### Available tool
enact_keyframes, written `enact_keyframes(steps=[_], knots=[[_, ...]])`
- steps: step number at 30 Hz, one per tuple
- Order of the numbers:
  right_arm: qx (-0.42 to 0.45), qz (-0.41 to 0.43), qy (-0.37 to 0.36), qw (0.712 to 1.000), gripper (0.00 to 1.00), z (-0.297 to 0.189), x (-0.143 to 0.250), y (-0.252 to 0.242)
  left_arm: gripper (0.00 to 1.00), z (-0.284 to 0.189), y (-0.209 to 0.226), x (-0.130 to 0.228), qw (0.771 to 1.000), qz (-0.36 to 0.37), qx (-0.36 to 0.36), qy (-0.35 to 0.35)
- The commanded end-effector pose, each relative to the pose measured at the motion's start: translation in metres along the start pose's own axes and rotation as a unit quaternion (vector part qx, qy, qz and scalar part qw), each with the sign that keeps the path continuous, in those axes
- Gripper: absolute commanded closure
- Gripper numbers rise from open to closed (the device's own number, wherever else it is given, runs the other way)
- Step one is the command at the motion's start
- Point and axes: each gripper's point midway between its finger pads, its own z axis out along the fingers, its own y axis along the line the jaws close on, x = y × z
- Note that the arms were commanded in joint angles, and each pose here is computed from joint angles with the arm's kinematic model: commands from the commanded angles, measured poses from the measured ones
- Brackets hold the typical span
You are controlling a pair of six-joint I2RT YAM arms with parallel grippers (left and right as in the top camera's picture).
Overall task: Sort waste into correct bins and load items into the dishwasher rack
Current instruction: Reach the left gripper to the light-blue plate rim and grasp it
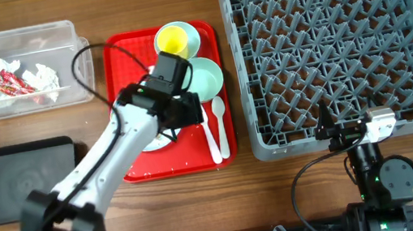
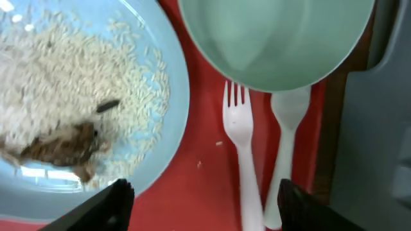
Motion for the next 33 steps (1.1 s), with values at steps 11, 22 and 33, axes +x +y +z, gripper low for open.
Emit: enact_keyframes(steps=[11, 22, 33], knots=[[-0.004, 0.006, -0.004, 1.0, 0.0, 0.0, -0.002, 0.001, 0.46, 0.071, 0.023, 0.006, 0.991, 0.104, -0.078, 0.037], [-0.004, 0.006, -0.004, 1.0, 0.0, 0.0, -0.002, 0.001, 0.61, 0.073, 0.023, 0.009, 0.989, 0.11, -0.086, 0.04], [-0.004, 0.006, -0.004, 1.0, 0.0, 0.0, -0.002, 0.001, 0.87, 0.08, 0.027, 0.016, 0.988, 0.111, -0.094, 0.056]])
